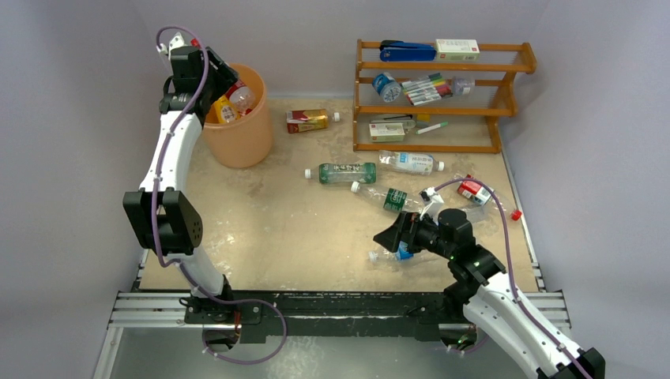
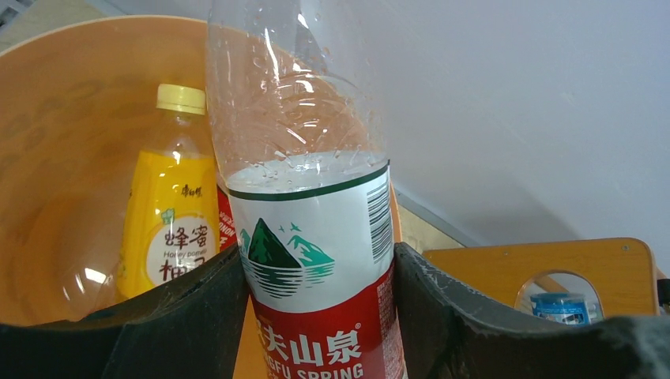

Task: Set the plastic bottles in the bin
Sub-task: Place the plastic bottle in the trash bin.

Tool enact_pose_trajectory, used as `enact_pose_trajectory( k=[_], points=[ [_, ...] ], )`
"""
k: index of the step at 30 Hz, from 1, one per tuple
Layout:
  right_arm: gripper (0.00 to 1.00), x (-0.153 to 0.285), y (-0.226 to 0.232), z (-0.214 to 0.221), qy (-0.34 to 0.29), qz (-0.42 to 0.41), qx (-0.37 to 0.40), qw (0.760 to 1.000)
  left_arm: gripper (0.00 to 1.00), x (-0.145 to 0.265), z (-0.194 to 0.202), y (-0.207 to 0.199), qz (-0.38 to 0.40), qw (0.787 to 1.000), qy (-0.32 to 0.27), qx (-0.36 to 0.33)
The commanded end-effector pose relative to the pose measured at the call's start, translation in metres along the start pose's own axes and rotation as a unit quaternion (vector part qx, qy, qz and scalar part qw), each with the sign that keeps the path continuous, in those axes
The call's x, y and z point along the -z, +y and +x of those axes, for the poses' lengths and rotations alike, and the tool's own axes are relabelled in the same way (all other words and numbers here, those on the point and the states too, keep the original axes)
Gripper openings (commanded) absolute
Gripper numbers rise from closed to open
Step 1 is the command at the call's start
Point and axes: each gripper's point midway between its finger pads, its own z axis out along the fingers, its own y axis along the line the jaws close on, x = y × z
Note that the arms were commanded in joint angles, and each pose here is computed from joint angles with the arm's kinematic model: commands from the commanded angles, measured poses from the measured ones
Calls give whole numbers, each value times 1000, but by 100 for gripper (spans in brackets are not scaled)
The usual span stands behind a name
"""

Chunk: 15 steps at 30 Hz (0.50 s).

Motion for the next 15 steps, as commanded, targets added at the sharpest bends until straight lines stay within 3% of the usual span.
enact_pose_trajectory(
  k=[1,7,15],
  points=[
    [100,0,9,-9,-15,-17,2,1000,63,-11,-18,-13,35,999,-36,-5],
    [100,-2,8,-10,-16,-17,0,1000,79,-15,-16,2,3,999,-35,-27],
    [100,-8,9,-11,-10,-19,3,1000,81,0,-21,0,-1,999,-35,-31]
  ],
)
